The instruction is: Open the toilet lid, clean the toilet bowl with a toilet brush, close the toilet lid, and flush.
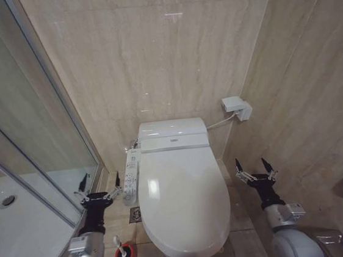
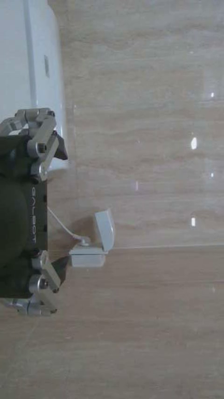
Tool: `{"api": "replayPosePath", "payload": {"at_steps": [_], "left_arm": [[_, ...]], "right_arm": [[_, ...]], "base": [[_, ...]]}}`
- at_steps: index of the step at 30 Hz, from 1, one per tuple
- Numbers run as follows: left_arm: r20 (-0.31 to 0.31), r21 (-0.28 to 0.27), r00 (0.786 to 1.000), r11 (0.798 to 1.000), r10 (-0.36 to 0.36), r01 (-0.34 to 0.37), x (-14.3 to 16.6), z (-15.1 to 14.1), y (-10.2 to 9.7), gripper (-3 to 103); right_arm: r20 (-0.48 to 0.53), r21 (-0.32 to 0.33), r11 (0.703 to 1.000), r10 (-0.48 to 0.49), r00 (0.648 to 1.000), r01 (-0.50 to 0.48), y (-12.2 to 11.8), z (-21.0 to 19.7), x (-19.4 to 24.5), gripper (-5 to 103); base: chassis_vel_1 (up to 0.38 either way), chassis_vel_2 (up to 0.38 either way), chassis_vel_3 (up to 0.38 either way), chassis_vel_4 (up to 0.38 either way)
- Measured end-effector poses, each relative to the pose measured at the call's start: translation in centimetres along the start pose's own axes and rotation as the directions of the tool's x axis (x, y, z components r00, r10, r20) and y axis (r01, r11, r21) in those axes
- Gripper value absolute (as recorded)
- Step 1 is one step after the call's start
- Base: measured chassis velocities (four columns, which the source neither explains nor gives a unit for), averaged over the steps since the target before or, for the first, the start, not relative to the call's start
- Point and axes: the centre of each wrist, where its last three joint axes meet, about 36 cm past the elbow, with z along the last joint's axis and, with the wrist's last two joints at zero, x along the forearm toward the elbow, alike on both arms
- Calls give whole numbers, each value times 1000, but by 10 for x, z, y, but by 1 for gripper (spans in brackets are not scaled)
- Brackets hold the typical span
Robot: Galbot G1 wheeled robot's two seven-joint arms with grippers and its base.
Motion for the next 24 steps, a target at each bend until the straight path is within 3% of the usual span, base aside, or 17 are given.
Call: {"api": "replayPosePath", "payload": {"at_steps": [7, 24], "left_arm": [[-18, 18, 998, 998, -52, 53, 1, 48, -3, 100], [-18, 39, 999, 998, -39, 40, 3, 57, -24, 99]], "right_arm": [[0, 0, 1000, 0, 1000, 0, 0, 0, 0, 100], [0, 0, 1000, 0, 1000, 0, 0, 0, 0, 100]], "base": [[0, 0, 0, 0], [-11, 4, 7, -3]]}}
